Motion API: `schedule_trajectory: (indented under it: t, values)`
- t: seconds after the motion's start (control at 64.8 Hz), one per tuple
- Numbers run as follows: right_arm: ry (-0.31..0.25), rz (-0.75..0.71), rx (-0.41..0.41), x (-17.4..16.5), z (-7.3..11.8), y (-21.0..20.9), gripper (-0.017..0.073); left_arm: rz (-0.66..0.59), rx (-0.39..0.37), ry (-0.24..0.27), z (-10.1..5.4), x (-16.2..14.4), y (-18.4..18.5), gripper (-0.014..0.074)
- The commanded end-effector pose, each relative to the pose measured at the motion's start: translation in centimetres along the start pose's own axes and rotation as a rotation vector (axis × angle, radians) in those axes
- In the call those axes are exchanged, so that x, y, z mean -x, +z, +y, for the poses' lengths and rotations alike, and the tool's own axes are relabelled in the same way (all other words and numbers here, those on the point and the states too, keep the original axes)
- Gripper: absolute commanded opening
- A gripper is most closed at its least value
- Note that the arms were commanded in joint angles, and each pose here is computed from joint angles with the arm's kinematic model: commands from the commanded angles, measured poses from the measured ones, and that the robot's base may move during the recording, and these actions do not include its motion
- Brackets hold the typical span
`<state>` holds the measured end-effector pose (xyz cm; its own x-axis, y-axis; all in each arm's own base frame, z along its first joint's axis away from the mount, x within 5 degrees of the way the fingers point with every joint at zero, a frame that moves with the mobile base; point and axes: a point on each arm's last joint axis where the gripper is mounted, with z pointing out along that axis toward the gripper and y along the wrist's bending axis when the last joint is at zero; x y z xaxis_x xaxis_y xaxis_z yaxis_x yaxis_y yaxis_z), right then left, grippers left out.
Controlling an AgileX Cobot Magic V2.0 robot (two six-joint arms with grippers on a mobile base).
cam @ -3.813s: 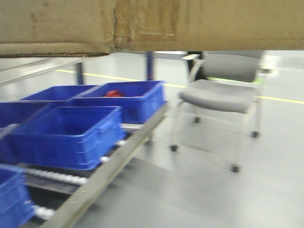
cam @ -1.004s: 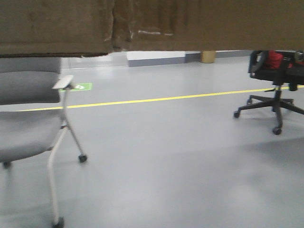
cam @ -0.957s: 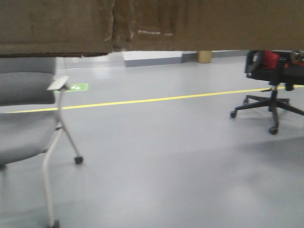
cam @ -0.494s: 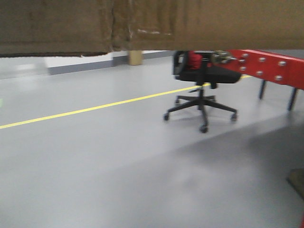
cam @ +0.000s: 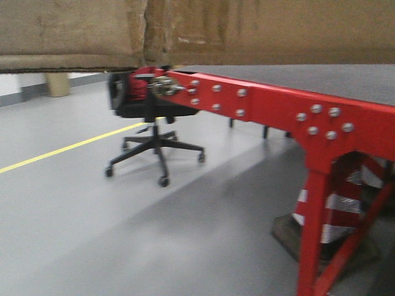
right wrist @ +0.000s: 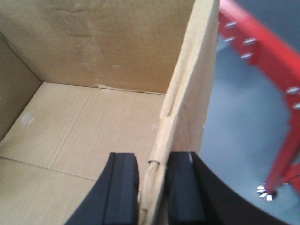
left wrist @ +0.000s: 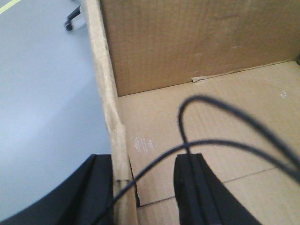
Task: Grab carton from right shelf to conveyor
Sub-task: 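Carry the carton over the grey conveyor belt with both grippers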
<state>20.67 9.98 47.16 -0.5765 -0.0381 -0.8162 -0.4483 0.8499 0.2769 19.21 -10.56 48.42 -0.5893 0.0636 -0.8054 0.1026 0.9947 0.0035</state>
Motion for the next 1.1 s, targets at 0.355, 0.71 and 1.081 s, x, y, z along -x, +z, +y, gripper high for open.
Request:
schedule_trajectory:
  t: [0.355, 0.71, 1.081]
  values:
    - [-0.018, -0.087, 0.004, 0.8, 0.2, -0.4, -0.0067, -0.114, 0.099, 0.082, 1.1, 0.9, -0.9, -0.0009]
    - [-0.018, -0.087, 0.004, 0.8, 0.2, -0.4, -0.0067, -0.2, 0.246, 0.14, 2.3, 1.7, -1.2, -0.0009]
    - [-0.018, -0.087, 0.004, 0.8, 0.2, -0.4, -0.0067, -0.217, 0.277, 0.151, 2.5, 1.9, -1.3, -0.0009]
